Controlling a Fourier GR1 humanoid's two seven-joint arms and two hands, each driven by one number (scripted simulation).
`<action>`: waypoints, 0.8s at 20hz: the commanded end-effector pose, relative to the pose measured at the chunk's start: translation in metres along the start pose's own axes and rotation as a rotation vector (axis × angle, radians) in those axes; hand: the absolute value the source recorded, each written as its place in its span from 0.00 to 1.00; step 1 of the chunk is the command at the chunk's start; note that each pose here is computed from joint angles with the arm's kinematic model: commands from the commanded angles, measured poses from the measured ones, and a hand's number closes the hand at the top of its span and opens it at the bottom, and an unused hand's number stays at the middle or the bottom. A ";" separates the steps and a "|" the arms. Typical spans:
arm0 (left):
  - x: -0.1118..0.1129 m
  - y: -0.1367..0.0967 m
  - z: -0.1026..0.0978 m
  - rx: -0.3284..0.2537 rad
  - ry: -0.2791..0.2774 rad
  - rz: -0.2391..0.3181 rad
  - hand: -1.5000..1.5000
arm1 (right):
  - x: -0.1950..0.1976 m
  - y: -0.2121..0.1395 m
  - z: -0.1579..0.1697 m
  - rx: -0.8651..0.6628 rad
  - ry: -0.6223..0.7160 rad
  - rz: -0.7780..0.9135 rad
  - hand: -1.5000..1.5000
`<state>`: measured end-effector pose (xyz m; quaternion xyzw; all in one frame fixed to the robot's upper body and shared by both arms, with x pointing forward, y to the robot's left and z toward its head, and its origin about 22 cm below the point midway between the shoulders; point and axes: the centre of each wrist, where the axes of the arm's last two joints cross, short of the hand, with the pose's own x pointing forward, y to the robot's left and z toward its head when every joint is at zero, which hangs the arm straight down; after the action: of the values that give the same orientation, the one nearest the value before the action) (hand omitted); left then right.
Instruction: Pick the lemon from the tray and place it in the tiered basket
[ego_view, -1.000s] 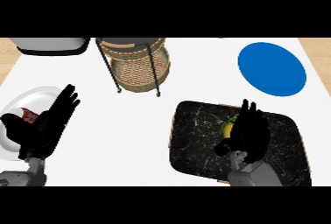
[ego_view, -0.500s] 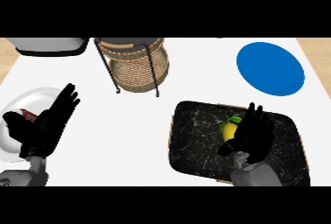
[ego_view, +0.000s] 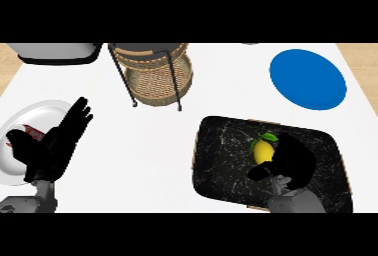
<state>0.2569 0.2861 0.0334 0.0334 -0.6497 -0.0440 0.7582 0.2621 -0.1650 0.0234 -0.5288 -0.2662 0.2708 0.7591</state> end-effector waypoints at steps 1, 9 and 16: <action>-0.009 -0.004 -0.004 0.008 -0.016 -0.010 0.50 | 0.005 0.009 -0.004 0.079 0.076 0.119 1.00; 0.019 -0.002 0.003 0.002 -0.011 0.008 0.50 | -0.001 0.016 0.004 -0.004 0.015 0.206 1.00; -0.005 -0.003 -0.007 -0.012 -0.018 0.003 0.50 | -0.015 -0.016 -0.046 -0.151 -0.380 0.245 1.00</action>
<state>0.2606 0.2900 0.0307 0.0319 -0.6538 -0.0434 0.7547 0.2730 -0.1749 0.0219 -0.5586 -0.3097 0.3668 0.6764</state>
